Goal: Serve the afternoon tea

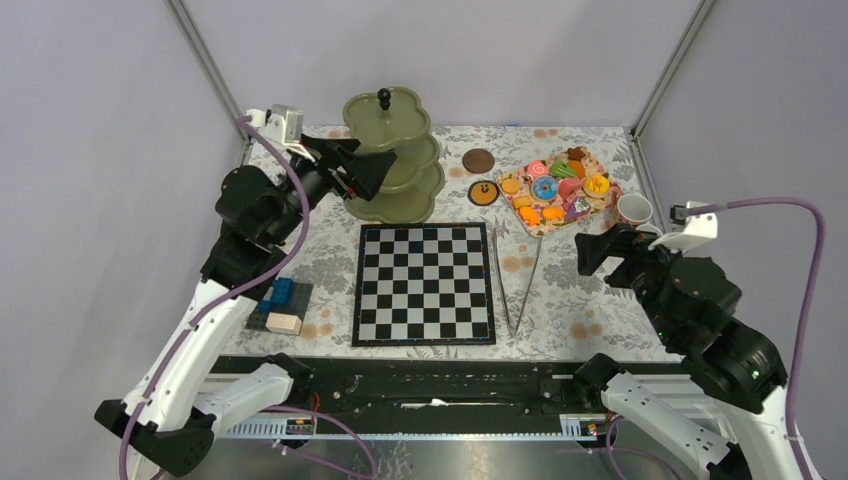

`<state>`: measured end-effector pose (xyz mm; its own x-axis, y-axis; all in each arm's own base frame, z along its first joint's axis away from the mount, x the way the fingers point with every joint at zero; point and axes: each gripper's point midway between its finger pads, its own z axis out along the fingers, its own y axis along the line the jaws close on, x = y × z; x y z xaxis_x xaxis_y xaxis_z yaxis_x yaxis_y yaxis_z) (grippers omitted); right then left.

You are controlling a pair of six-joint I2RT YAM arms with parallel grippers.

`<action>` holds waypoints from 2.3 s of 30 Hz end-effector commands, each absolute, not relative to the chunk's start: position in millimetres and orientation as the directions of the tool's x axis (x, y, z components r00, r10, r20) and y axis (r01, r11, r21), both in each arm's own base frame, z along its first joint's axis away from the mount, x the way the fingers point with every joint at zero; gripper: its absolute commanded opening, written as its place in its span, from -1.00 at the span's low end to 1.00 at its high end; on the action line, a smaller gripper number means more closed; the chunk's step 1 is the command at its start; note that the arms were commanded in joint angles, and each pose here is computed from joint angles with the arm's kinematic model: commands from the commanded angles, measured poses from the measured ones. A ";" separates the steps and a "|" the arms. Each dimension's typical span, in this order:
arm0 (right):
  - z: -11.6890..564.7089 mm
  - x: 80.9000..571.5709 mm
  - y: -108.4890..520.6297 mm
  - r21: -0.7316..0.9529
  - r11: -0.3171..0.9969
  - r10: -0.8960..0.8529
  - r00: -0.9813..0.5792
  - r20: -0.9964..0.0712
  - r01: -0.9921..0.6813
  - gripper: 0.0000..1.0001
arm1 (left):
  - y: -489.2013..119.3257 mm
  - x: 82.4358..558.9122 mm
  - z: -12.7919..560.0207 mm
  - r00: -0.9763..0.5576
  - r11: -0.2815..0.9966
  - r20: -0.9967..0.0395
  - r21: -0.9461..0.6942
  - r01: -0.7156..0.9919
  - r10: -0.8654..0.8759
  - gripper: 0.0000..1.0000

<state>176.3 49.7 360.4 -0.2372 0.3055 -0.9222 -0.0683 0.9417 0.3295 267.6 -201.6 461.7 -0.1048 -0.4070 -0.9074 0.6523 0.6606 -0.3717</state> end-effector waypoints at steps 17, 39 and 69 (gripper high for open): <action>129.7 212.1 100.5 0.345 0.907 0.421 -0.586 -0.692 0.244 0.98 | -166.7 276.3 434.6 0.025 0.764 -0.892 -0.372 0.526 -0.451 0.98; 29.2 258.8 93.4 0.271 0.869 0.488 -0.626 -0.609 0.414 -0.04 | -176.1 263.0 436.6 0.013 0.732 -0.905 -0.336 0.593 -0.426 0.98; 66.5 237.8 62.5 0.245 0.895 0.441 -0.664 -0.604 0.372 0.74 | -187.3 256.9 435.2 -0.010 0.712 -0.912 -0.327 0.622 -0.409 0.98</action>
